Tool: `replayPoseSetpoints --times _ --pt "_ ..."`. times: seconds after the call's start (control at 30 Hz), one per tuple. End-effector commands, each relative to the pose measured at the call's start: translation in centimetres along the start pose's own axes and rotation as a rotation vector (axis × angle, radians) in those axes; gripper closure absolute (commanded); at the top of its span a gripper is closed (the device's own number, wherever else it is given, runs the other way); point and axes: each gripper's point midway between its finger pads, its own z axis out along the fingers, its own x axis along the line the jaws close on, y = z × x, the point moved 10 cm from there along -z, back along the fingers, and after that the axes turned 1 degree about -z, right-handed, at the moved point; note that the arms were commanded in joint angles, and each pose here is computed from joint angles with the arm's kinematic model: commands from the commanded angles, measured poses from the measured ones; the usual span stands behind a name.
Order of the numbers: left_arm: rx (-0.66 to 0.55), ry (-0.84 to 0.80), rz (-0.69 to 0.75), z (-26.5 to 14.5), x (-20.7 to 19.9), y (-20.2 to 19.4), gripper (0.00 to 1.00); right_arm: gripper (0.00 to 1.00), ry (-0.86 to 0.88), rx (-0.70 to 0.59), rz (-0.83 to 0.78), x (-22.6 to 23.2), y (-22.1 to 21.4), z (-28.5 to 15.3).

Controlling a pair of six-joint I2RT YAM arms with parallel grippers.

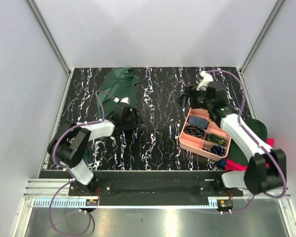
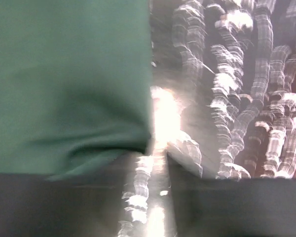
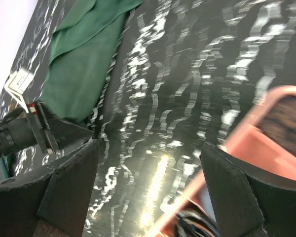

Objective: Fold the napkin, place the utensils inside, and roll it up
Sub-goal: Move the napkin to the centre of the board

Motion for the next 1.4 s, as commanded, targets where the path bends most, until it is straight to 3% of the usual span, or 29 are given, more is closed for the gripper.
replayPoseSetpoints --times 0.0,0.03,0.07,0.23,0.37,0.47,0.57,0.63,0.7,0.73,0.83,0.97,1.37 --pt "-0.044 -0.101 -0.027 -2.8 -2.2 1.1 0.23 0.11 0.054 0.040 -0.060 4.3 1.4 3.1" --pt "-0.078 -0.081 -0.028 -3.8 -2.0 1.3 0.06 0.11 0.069 0.055 -0.066 5.0 1.4 3.6" --pt "-0.138 -0.090 -0.034 -6.1 -2.2 2.1 0.02 0.11 0.098 0.083 -0.088 6.3 1.4 4.6" --pt "-0.259 -0.020 -0.094 -12.5 1.3 2.9 0.01 0.13 0.169 0.138 -0.161 10.0 0.8 7.6" --pt "-0.450 0.106 -0.233 -20.4 5.7 5.1 0.01 0.16 0.227 0.223 -0.235 14.0 -1.1 11.1" --pt "-0.600 0.226 -0.213 -25.9 7.0 6.6 0.01 0.19 0.272 0.286 -0.291 17.4 -3.2 13.3" --pt "-0.594 0.370 -0.108 -28.1 8.7 8.1 0.01 0.21 0.306 0.336 -0.357 20.9 -5.7 15.4" --pt "-0.565 0.433 -0.138 -27.9 9.9 9.0 0.01 0.22 0.315 0.414 -0.427 22.9 -9.2 16.9" --pt "-0.580 0.426 -0.157 -27.9 9.9 9.6 0.01 0.25 0.306 0.381 -0.478 25.3 -9.3 17.9" --pt "-0.618 0.416 -0.168 -28.2 9.8 10.0 0.01 0.26 0.300 0.429 -0.527 26.0 -11.9 18.8" --pt "-0.691 0.479 -0.201 -28.1 10.7 10.2 0.01 0.29 0.265 0.397 -0.611 27.9 -13.5 20.6" --pt "-0.690 0.566 -0.203 -27.3 12.1 10.0 0.01 0.33 0.273 0.335 -0.663 30.9 -15.2 22.1" --pt "-0.666 0.474 -0.225 -26.2 12.3 9.9 0.01 0.41 0.314 0.296 -0.818 32.4 -19.7 25.4"
